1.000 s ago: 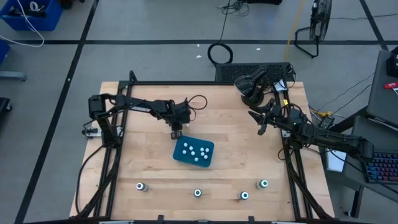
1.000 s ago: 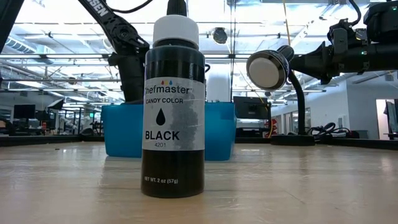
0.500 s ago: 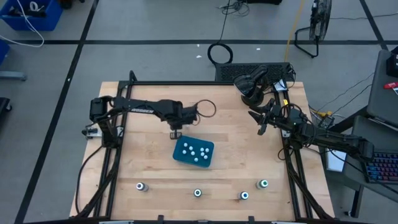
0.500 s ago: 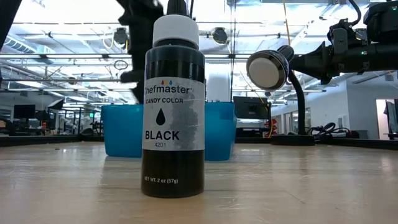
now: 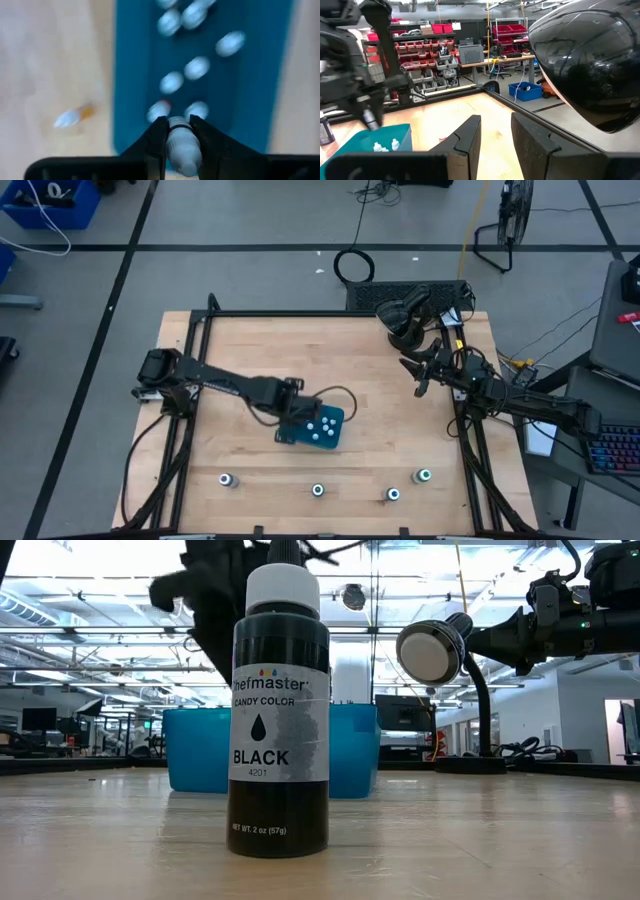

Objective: Pick & Place food coloring
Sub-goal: Put the black food coloring bottle into the blue bin

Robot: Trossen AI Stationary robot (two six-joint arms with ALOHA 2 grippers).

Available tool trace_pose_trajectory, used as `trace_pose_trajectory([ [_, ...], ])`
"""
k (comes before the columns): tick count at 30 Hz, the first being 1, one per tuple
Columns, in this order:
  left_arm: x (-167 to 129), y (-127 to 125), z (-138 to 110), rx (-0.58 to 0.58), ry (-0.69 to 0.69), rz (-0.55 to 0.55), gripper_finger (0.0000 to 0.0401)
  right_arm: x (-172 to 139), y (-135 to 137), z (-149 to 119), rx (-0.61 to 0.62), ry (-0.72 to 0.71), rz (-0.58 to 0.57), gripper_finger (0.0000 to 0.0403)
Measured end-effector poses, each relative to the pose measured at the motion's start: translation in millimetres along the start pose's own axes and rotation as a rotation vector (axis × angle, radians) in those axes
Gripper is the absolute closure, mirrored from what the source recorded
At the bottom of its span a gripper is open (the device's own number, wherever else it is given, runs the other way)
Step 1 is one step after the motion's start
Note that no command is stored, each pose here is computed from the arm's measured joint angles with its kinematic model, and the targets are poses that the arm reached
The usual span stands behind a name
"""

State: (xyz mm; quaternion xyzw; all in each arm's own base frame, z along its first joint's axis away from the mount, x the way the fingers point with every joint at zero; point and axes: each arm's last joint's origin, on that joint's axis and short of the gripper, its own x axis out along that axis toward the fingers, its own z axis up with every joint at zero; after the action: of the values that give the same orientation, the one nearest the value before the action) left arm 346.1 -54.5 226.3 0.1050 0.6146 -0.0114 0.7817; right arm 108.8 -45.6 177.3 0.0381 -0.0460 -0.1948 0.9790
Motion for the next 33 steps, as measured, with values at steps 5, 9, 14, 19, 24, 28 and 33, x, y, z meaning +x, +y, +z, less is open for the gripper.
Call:
trace_pose_trajectory([
  [5,-5.0,-30.5,2.3,0.018,-0.039,-0.069,0.0336,0.0,0.0,-0.1,0.000,0.000,0.000,0.0303],
  [9,-3.6,-46.7,-0.5,0.008,-0.047,-0.079,0.0336,0.0,0.0,-0.1,0.000,0.000,0.000,0.0303],
  [14,11.2,-50.7,-4.4,-0.010,-0.085,-0.076,0.0336,0.0,0.0,0.0,0.000,0.000,0.000,0.0303],
  [19,25.1,-39.5,-6.9,-0.047,-0.140,-0.091,0.0336,0.0,0.0,0.1,0.000,0.000,0.000,0.0303],
  [24,34.1,-36.5,-7.9,-0.028,-0.155,-0.142,0.0336,0.0,0.0,0.0,0.000,0.000,0.000,0.0303],
  [28,36.8,-33.6,-9.6,-0.008,-0.139,-0.133,0.0336,0.0,-0.1,-0.1,0.000,0.000,0.000,0.0303],
  [33,38.0,-30.6,-12.1,-0.012,-0.112,-0.150,0.0336,0.0,0.0,0.0,0.000,0.000,0.000,0.0303],
])
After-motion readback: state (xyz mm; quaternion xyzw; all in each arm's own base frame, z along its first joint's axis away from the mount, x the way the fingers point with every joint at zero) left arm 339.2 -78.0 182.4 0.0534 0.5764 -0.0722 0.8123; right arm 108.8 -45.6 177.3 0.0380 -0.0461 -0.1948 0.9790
